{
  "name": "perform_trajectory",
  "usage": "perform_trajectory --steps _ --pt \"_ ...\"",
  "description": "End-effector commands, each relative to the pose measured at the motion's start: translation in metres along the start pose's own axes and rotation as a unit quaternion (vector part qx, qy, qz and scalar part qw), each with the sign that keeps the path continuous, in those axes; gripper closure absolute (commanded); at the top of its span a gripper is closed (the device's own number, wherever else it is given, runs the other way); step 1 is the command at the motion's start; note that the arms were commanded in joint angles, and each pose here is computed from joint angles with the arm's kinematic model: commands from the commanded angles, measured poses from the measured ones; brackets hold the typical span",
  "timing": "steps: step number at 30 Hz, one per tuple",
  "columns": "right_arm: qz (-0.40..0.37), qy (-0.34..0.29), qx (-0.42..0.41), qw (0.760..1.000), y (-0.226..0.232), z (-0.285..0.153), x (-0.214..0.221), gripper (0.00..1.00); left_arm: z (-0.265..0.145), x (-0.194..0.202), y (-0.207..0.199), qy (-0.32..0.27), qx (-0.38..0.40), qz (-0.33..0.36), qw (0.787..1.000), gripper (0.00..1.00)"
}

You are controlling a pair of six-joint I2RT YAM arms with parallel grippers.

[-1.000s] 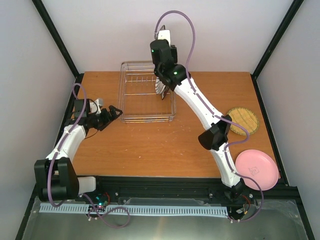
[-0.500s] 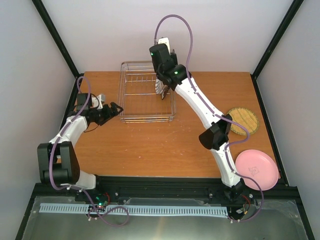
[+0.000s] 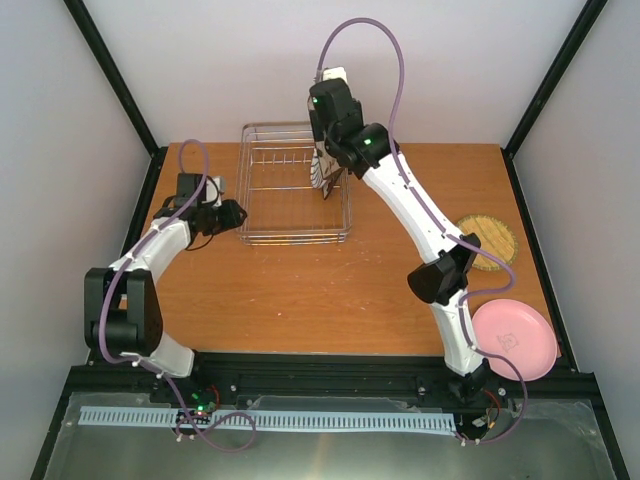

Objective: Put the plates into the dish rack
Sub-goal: Move the dish rack to the center of the board.

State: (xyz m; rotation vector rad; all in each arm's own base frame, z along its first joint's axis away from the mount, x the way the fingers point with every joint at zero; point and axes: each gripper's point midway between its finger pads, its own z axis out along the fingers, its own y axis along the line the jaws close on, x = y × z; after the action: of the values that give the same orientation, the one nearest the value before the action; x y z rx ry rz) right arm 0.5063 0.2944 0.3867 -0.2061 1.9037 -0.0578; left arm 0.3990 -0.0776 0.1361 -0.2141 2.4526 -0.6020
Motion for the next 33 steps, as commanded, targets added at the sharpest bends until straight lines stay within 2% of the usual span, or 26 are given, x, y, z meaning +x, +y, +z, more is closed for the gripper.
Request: perform_trajectory --steps 1,6,7,19,33 --pt "0.074 -0.103 -0.011 0.992 -0.027 -0.052 -0.075 0.97 0.008 -0.011 -0.004 -0.011 -0.016 0.01 1.0 0.62" --pt "0.079 -0.101 -0.024 0.991 -0.023 -0.052 -0.074 0.97 0.017 -0.002 0.001 0.001 -0.024 0.005 1.0 0.98" --pt "0.079 -0.103 -0.026 0.991 -0.022 -0.052 -0.075 0.97 0.018 0.0 0.001 0.0 -0.024 0.005 1.0 0.99" --pt "0.076 -0.082 -0.036 0.993 -0.016 -0.046 -0.064 0.97 0.005 0.037 0.002 0.034 -0.015 -0.004 0.999 0.99" --pt "0.064 -0.034 -0.053 0.996 -0.011 -0.047 -0.041 0.97 -0.013 0.12 -0.051 0.112 0.025 -0.006 0.993 0.99"
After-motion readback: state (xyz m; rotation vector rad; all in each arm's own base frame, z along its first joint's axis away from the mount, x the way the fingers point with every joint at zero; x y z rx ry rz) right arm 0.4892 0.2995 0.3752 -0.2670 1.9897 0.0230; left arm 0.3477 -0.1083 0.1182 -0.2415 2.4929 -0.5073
